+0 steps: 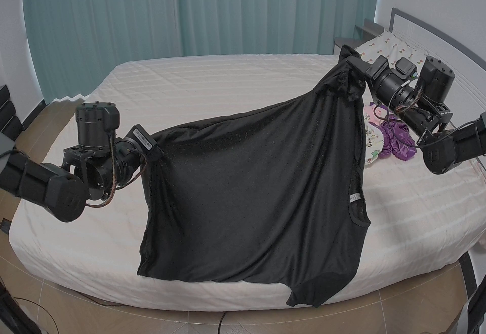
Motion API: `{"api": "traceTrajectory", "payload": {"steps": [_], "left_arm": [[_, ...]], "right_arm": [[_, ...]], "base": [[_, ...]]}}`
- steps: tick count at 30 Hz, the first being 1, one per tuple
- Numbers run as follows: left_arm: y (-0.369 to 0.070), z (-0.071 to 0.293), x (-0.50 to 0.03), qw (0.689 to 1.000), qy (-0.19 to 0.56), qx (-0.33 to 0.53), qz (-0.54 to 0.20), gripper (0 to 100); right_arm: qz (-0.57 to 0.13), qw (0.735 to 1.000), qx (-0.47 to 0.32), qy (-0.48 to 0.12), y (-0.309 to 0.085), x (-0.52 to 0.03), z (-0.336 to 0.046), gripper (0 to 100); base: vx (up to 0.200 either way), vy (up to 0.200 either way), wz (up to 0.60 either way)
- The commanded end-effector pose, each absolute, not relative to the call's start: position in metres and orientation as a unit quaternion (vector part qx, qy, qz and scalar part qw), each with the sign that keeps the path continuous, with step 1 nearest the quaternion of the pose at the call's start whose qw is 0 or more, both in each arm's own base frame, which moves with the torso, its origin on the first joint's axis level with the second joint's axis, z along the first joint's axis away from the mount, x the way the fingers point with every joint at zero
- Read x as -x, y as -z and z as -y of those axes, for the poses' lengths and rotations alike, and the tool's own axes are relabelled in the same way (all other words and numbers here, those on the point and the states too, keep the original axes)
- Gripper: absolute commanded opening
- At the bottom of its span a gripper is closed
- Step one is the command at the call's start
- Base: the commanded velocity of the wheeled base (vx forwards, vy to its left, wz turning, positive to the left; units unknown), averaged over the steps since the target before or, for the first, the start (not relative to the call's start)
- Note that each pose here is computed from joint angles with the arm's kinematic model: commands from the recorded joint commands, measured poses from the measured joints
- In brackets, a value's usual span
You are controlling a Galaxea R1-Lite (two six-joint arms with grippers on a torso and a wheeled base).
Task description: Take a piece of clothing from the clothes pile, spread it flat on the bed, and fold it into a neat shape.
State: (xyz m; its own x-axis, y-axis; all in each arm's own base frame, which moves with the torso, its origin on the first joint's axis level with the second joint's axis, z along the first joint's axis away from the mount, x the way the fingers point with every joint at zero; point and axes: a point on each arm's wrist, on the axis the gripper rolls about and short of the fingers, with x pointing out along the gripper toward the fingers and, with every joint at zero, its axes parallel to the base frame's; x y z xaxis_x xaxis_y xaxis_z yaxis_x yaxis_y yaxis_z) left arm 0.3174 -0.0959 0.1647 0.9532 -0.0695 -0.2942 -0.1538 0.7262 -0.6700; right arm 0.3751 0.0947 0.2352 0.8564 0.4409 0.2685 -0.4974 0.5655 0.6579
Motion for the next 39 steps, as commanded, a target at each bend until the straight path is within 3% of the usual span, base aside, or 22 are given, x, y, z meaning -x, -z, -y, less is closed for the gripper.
{"api": "traceTrajectory", "payload": {"steps": [1,8,22,23,24,31,39], "left_arm": [[-0.137,0.096,-0.345,0.915,-0.049,0.359,-0.178,0],[-0.107,0.086,-0.368,0.91,-0.083,0.353,-0.2,0],[-0.07,0.07,-0.404,0.903,-0.119,0.355,-0.211,0],[-0.066,0.068,-0.408,0.902,-0.121,0.356,-0.21,0],[-0.064,0.067,-0.411,0.901,-0.123,0.359,-0.21,100],[-0.03,0.062,-0.433,0.895,-0.147,0.359,-0.221,100],[-0.035,0.039,-0.445,0.894,-0.168,0.368,-0.193,100]], "right_arm": [[0.008,0.887,-0.385,-0.256,-0.208,-0.393,-0.101,0],[-0.011,0.892,-0.388,-0.233,-0.18,-0.415,-0.107,0],[-0.037,0.902,-0.39,-0.178,-0.131,-0.459,-0.12,0],[-0.037,0.903,-0.391,-0.172,-0.123,-0.466,-0.122,100],[-0.039,0.904,-0.391,-0.171,-0.119,-0.47,-0.123,100],[-0.083,0.911,-0.379,-0.139,-0.06,-0.491,-0.142,100],[-0.088,0.925,-0.364,-0.059,-0.05,-0.504,-0.125,100]], "base": [[0.2,0.0,0.0],[0.2,0.0,0.0],[0.0,0.0,0.0],[0.0,0.0,0.0],[0.0,0.0,0.0],[0.0,0.0,0.0],[0.0,0.0,0.0]]}}
